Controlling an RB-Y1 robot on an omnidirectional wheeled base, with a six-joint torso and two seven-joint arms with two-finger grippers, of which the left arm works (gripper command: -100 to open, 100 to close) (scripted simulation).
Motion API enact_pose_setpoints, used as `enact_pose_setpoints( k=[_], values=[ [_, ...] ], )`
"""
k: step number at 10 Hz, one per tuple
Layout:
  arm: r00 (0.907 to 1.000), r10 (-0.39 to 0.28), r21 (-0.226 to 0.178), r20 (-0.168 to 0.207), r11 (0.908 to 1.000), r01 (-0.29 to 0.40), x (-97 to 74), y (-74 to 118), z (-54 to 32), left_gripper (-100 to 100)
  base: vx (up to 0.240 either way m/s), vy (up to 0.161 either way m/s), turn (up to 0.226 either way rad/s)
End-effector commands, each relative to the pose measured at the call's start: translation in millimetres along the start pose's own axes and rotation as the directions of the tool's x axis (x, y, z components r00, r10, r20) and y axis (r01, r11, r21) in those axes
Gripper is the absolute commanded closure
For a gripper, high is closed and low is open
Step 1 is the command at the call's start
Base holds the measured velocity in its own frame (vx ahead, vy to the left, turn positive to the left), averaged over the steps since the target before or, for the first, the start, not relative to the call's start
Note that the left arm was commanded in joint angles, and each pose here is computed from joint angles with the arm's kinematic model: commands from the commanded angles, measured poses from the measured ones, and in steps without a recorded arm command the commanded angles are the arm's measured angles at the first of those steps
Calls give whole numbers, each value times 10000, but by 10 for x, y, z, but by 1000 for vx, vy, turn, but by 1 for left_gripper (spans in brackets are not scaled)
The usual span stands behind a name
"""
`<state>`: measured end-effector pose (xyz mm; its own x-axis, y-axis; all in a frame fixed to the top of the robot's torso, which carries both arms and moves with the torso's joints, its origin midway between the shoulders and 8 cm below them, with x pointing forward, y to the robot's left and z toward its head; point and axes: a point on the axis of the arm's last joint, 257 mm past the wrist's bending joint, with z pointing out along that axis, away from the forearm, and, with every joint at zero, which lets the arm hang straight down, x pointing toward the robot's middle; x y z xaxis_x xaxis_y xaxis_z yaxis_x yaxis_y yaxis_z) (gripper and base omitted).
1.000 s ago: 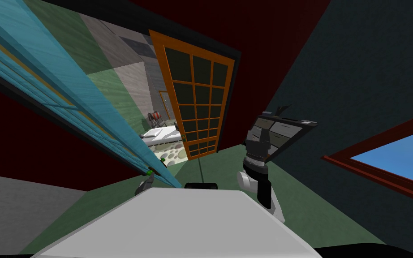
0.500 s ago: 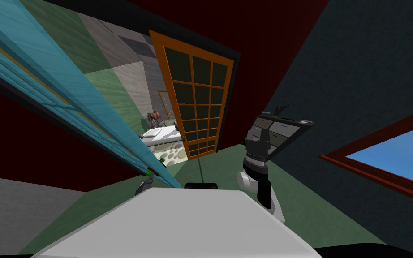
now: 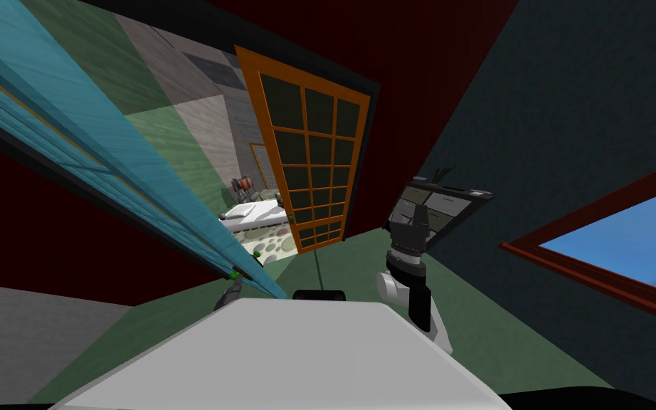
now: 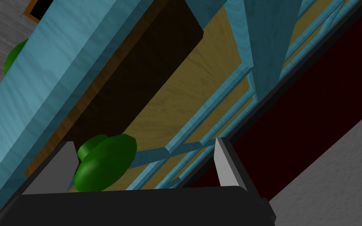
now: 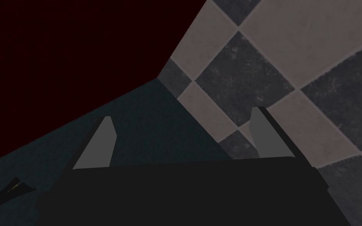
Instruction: Pull the door open
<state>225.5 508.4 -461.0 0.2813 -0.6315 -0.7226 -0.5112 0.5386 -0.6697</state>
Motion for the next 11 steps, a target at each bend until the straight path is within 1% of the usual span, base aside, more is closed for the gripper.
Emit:
enact_pose_setpoints(
  k=[1,4,6,7,8,9,10,11],
  values=[
    [9996,-218,-196,189,9996,222,-142,113,35,100,-11,11,4],
    [9956,-910,-168,243,9957,915,-164,113,35,100,-14,-6,-25],
    [9898,-1400,-127,275,9900,1404,-175,104,41,100,-12,6,-29],
    [9898,-1400,-127,275,9900,1404,-175,104,41,100,-3,7,-12],
    [9859,-1650,-103,288,9862,1653,-179,97,45,100,-7,11,-29],
    [9859,-1650,-103,288,9862,1653,-179,97,45,100,-12,0,-17],
    [9814,-1899,-78,301,9817,1902,-184,91,48,100,-13,-9,-9],
    [9814,-1899,-78,301,9817,1902,-184,91,48,100,-9,-2,-22]
  ],
)
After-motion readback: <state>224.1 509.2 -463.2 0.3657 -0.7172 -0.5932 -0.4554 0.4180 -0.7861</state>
